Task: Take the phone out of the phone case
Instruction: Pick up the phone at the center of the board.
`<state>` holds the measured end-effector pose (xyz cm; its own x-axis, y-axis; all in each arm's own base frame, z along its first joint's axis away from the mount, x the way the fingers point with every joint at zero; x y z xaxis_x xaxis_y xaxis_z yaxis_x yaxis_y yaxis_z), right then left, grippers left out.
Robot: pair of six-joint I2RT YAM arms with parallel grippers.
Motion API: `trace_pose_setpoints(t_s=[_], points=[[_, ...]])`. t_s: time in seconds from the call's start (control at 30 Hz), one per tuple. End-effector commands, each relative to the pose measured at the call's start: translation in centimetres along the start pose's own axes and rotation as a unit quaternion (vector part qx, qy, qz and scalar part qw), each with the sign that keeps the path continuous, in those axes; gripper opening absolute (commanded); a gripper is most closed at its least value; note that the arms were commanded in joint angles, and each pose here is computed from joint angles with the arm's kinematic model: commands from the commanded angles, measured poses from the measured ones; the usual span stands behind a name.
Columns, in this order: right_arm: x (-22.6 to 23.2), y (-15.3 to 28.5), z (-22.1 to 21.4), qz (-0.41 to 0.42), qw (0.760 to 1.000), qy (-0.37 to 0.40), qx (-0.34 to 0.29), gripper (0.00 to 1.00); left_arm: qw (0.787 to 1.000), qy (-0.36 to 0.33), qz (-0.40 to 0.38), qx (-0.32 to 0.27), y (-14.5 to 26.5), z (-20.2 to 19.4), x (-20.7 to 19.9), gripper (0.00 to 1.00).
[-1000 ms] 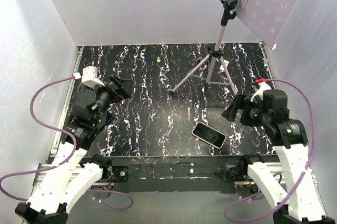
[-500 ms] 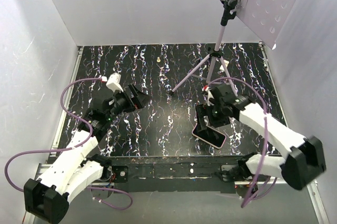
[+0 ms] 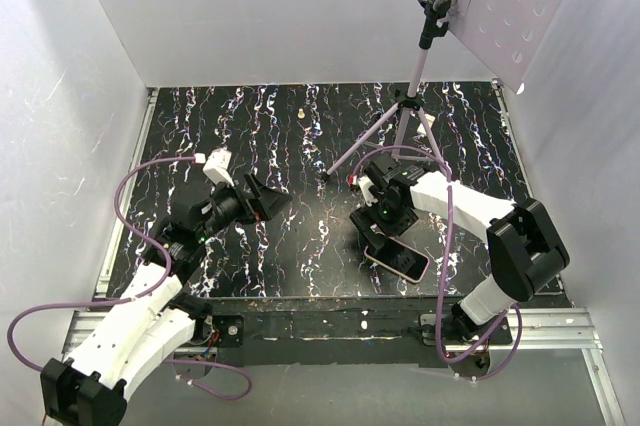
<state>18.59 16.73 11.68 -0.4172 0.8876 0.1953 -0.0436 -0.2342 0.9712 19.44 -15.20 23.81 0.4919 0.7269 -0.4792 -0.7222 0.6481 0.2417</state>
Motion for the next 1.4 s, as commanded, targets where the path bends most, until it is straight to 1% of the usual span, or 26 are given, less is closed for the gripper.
trace_pose_setpoints(t_s=[0.0,0.17,0.3,0.53,0.6,0.67,0.83,0.9,0.97,1.0,1.03,1.1,1.17,1.2,1.23,1.3,1.37], points=[[0.1,-0.8,1.1,0.009,0.998,0.054,-0.012,0.96,1.0,-0.003,-0.019,0.009,0.9,-1.3,-0.2,0.99],[-0.1,-2.2,1.0,0.008,0.998,0.064,0.003,0.97,1.0,-0.016,-0.021,0.01,1.0,-1.3,-0.3,0.99],[-0.1,-3.3,0.6,-0.002,0.997,0.078,0.011,0.97,1.0,-0.013,-0.023,0.014,1.1,-1.6,-0.2,1.0],[0.2,-4.8,0.0,-0.02,0.995,0.092,0.033,0.98,0.999,-0.038,-0.015,0.011,1.6,-1.1,-0.2,1.0],[0.3,-5.4,-0.5,-0.031,0.994,0.097,0.049,0.97,0.999,-0.034,-0.015,0.014,1.6,-1.2,-0.2,1.0],[0.0,-5.8,-0.5,-0.064,0.991,0.102,0.05,0.94,0.999,-0.028,-0.014,0.014,1.7,-1.3,-0.2,1.0],[0.0,-6.7,-0.2,-0.12,0.985,0.115,0.047,0.8,0.999,0.004,0.012,0.032,1.8,-2.7,0.5,1.0],[0.3,-6.9,0.0,-0.126,0.984,0.119,0.045,0.7,0.997,0.032,0.039,0.052,1.9,-3.6,1.2,1.0],[0.9,-7.0,0.3,-0.108,0.987,0.116,0.033,0.57,0.994,0.064,0.042,0.076,1.7,-4.9,1.4,1.0],[1.2,-6.8,0.5,-0.097,0.988,0.114,0.023,0.48,0.992,0.088,0.038,0.084,1.6,-5.3,1.3,0.99],[1.3,-6.7,0.8,-0.098,0.989,0.112,0.013,0.41,0.99,0.102,0.031,0.095,1.5,-5.9,1.3,0.96],[1.7,-6.3,1.5,-0.09,0.99,0.109,-0.008,0.31,0.984,0.144,0.015,0.106,1.3,-6.6,0.9,0.94],[2.1,-5.8,2.3,-0.087,0.991,0.098,-0.027,0.2,0.979,0.17,-0.003,0.112,1.1,-7.6,0.8,0.93],[2.2,-5.6,2.8,-0.087,0.992,0.085,-0.035,0.09,0.978,0.177,-0.011,0.114,1.0,-7.8,0.6,0.92],[2.4,-5.3,3.4,-0.093,0.992,0.066,-0.046,0.02,0.975,0.184,-0.016,0.119,0.9,-8.1,0.5,0.92],[2.5,-4.9,4.6,-0.111,0.991,0.026,-0.065,0.01,0.972,0.192,-0.022,0.133,0.6,-8.7,0.2,0.92],[3.0,-4.7,5.6,-0.101,0.991,-0.016,-0.086,0.01,0.969,0.196,-0.028,0.146,0.1,-9.3,-0.2,0.91]])
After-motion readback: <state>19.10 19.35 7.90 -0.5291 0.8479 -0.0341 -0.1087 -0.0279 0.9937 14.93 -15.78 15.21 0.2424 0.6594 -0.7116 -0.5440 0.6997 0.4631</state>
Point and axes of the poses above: each gripper's point midway between its finger pads, its own y axis back along the fingers, its own x axis along the line the jaws close on, z = x × y, the point moved 6 cm from there along y, back along the fingers, and after that the axes turned 15 degrees about -y, right-handed, at the moved point
